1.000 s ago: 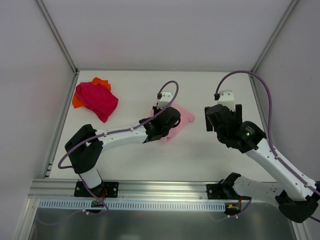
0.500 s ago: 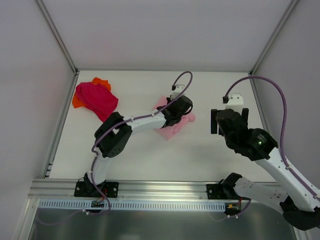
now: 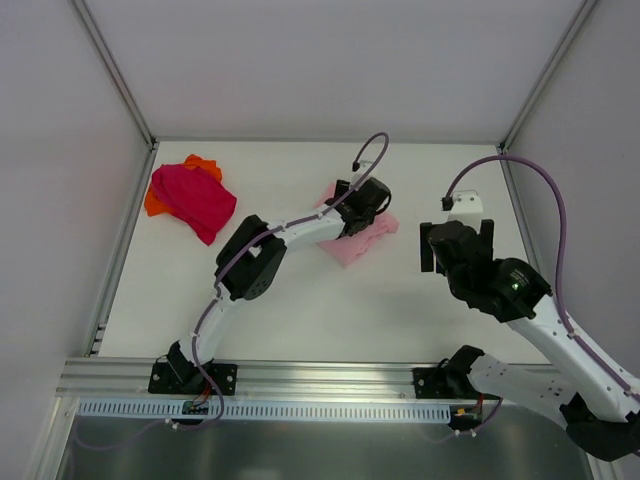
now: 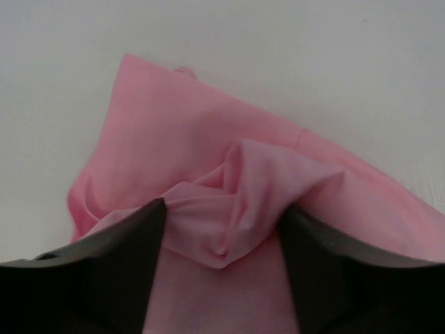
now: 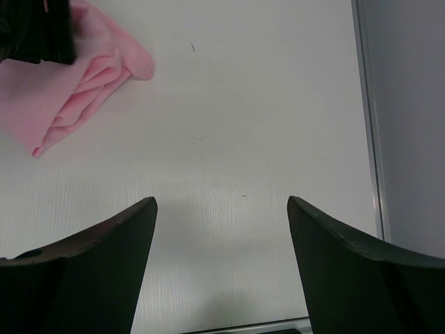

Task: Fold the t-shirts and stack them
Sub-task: Fold the long partially folded tshirt into a neat square, then smooth out wrinkles on the folded tshirt

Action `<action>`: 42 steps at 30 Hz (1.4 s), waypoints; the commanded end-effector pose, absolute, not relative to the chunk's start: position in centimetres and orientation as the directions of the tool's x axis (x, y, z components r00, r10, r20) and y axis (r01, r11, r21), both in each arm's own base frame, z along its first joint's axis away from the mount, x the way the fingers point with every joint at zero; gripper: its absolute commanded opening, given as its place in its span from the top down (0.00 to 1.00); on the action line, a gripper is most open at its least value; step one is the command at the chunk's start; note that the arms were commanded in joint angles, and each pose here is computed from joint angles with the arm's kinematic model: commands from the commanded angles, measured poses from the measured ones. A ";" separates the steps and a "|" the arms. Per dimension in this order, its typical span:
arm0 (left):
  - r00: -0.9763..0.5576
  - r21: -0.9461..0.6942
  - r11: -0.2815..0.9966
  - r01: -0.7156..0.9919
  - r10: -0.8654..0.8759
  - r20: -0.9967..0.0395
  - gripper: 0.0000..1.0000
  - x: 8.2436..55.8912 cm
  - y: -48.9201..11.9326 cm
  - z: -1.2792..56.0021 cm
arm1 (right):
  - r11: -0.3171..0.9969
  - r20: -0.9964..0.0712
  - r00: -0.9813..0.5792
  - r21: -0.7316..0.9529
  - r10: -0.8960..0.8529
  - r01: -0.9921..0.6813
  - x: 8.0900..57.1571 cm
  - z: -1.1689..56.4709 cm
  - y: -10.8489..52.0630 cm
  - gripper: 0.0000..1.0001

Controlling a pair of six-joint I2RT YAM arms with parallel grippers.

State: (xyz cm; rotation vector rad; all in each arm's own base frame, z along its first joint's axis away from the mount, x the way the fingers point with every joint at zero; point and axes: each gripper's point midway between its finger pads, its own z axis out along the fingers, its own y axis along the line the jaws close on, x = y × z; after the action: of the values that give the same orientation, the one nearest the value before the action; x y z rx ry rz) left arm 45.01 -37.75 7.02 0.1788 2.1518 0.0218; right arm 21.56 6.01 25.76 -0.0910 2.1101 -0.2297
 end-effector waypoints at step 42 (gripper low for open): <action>-0.512 -0.035 0.944 0.329 0.146 -0.847 0.01 32.3 -36.7 5.1 | 0.984 -0.843 -0.510 -0.173 -0.169 -0.040 21.7 24.7 8.4 0.20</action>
State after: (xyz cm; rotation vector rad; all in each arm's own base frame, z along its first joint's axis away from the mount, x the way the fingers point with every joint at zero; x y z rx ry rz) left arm 33.13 -34.77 6.45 0.3158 2.0512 -0.1780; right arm 21.62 8.15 24.01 -0.1644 2.1272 -0.1836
